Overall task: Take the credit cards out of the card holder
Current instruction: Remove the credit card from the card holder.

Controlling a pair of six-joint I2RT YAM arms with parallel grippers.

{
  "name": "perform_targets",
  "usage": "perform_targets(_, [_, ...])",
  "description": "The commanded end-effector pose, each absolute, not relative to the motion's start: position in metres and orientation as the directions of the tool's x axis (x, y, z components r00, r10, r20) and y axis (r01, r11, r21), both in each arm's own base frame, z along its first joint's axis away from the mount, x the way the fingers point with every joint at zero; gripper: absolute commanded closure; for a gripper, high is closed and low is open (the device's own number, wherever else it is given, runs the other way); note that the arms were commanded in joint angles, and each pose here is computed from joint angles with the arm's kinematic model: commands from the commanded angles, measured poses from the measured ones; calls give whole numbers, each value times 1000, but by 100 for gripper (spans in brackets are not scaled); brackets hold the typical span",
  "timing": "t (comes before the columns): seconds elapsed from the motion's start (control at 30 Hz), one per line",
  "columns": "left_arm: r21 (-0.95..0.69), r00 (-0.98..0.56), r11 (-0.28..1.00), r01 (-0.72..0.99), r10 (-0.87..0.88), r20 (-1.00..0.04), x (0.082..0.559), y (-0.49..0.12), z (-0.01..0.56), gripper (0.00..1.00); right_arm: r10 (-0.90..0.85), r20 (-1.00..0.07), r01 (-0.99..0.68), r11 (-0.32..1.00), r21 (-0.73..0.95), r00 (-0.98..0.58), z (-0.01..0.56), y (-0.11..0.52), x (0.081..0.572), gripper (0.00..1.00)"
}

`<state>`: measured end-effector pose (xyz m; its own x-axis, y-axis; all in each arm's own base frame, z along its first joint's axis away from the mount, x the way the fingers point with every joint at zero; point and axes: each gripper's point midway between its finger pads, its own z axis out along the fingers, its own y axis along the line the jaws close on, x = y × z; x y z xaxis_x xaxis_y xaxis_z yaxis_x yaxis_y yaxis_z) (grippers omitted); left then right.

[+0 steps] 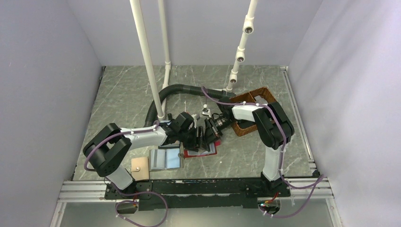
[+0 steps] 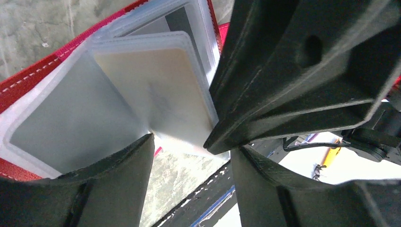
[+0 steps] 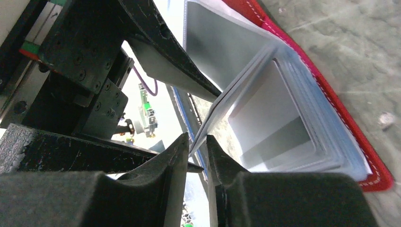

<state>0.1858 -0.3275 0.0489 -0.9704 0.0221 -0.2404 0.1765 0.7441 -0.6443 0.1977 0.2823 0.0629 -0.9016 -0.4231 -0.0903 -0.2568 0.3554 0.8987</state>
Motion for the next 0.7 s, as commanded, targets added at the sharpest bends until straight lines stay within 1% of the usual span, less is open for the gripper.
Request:
perform_targets(0.0, [-632, -963, 758, 162, -19, -269, 192, -323, 58, 37, -454, -115, -229, 204, 952, -883, 97, 300, 192, 75])
perform_targets(0.1, [-623, -961, 766, 158, -27, -277, 193, -320, 59, 37, -471, -108, -216, 182, 959, -875, 99, 303, 188, 73])
perform_targets(0.13, [-618, -960, 770, 155, -30, -278, 193, -319, 58, 38, -477, -107, -216, 181, 959, -873, 99, 305, 188, 73])
perform_targets(0.2, [-609, -960, 780, 144, -40, -278, 194, -315, 58, 44, -486, -105, -218, 182, 959, -868, 97, 306, 188, 73])
perform_targets(0.3, [-593, -961, 796, 120, -57, -271, 193, -308, 55, 49, -489, -108, -225, 188, 956, -866, 96, 307, 190, 71])
perform_targets(0.5, [-571, -966, 818, 74, -84, -246, 191, -296, 48, 54, -492, -121, -251, 208, 945, -862, 92, 306, 193, 68])
perform_targets(0.57, [-563, -967, 824, 62, -90, -238, 190, -292, 45, 59, -495, -130, -263, 210, 942, -859, 92, 306, 194, 66])
perform_targets(0.67, [-555, -969, 831, 43, -102, -227, 191, -287, 43, 70, -494, -137, -271, 211, 939, -858, 93, 306, 196, 62])
